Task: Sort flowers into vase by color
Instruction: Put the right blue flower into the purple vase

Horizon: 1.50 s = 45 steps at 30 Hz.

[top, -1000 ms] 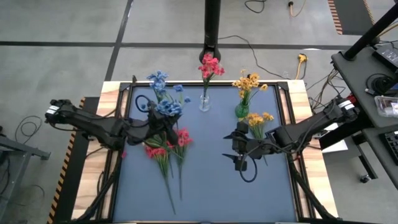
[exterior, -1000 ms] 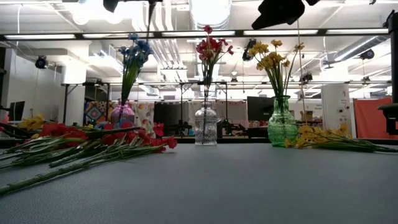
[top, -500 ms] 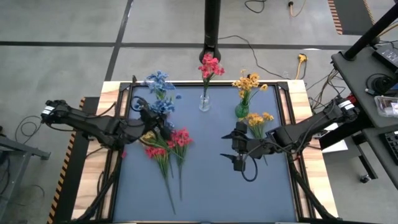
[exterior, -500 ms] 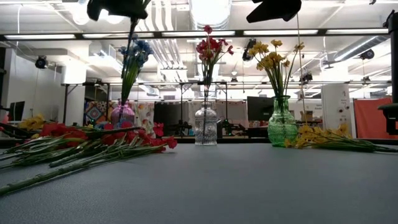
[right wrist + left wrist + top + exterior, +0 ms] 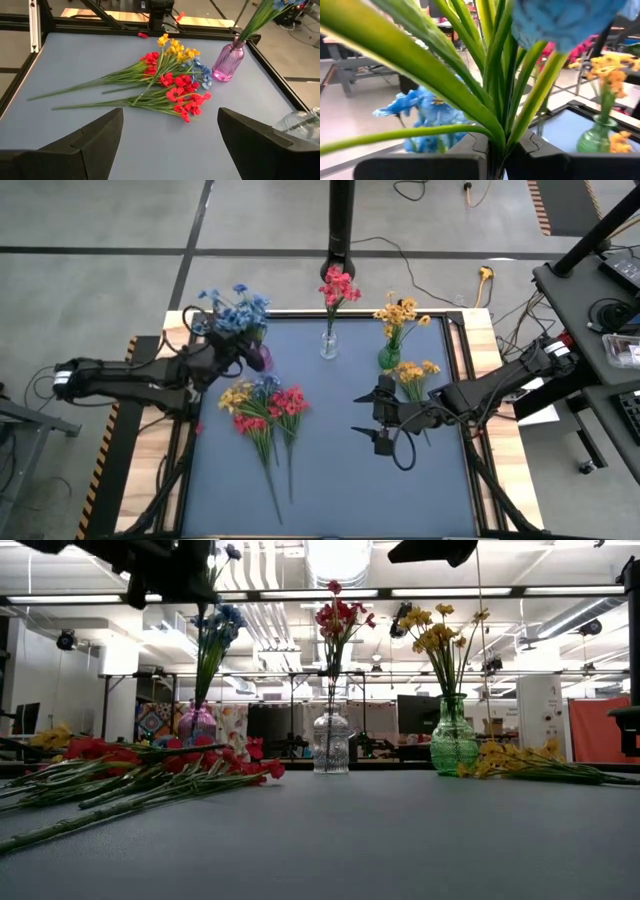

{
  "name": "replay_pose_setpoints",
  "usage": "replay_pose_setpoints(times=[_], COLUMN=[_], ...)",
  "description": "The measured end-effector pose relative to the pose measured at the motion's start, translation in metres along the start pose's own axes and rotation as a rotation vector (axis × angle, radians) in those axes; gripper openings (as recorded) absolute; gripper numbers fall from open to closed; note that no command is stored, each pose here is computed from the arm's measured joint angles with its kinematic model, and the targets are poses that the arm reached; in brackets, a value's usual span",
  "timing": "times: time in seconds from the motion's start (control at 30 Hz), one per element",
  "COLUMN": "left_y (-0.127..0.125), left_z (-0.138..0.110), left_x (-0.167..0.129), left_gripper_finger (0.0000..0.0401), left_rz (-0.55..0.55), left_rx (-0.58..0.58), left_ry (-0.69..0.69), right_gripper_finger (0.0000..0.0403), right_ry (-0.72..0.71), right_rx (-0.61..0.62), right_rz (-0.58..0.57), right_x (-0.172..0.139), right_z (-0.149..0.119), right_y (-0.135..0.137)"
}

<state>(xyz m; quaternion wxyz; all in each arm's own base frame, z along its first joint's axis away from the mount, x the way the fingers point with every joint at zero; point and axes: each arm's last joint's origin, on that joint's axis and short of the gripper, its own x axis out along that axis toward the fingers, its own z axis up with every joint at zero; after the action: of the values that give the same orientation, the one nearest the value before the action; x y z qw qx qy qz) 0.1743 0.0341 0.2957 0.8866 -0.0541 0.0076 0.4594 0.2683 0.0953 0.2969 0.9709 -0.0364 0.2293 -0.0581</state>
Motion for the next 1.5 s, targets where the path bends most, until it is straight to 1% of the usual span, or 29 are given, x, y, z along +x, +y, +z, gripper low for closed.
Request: replay_pose_setpoints(times=[0.13, 0.27, 0.43, 0.53, 0.67, 0.8, 0.93, 1.1, 1.23, 1.5], left_y=[0.007, 0.009, 0.009, 0.008, 0.009, 0.013, 0.016, 0.016, 0.017, 0.019], left_z=[-0.005, -0.008, -0.007, -0.005, -0.004, -0.01, -0.014, -0.015, -0.016, -0.028], left_x=[0.006, 0.008, 0.009, 0.009, 0.01, 0.013, 0.016, 0.017, 0.017, 0.017], left_gripper_finger=[0.0011, 0.0011, 0.0011, 0.0011, 0.0011, 0.0011, 0.0011, 0.0011, 0.0011, 0.0011], left_rz=[0.042, 0.051, 0.052, 0.026, 0.032, 0.058, 0.077, 0.036, 0.041, 0.042], left_rx=[0.033, 0.066, 0.089, 0.114, 0.115, 0.129, 0.113, 0.107, 0.105, 0.096], left_ry=[-0.004, -0.002, -0.03, -0.047, -0.057, -0.042, -0.035, -0.037, -0.039, -0.04], right_gripper_finger=[0.0318, 0.0318, 0.0318, 0.0318, 0.0318, 0.0318, 0.0318, 0.0318, 0.0318, 0.0318], right_ry=[0.001, 0.002, 0.003, 0.003, 0.005, 0.006, 0.007, 0.007, 0.008, 0.01], right_rx=[0.001, 0.001, 0.003, 0.004, 0.012, 0.012, 0.012, 0.011, 0.011, 0.01], right_rz=[0.0, 0.0, -0.002, -0.003, -0.005, -0.005, -0.006, -0.006, -0.006, -0.006], right_x=[0.0, 0.0, 0.0, 0.001, 0.001, 0.001, 0.001, 0.001, 0.001, 0.002], right_z=[0.0, -0.001, -0.001, -0.001, -0.001, -0.002, -0.002, -0.002, -0.003, -0.003], right_y=[0.0, 0.0, 0.0, -0.001, -0.001, -0.001, -0.001, -0.001, -0.001, -0.001])
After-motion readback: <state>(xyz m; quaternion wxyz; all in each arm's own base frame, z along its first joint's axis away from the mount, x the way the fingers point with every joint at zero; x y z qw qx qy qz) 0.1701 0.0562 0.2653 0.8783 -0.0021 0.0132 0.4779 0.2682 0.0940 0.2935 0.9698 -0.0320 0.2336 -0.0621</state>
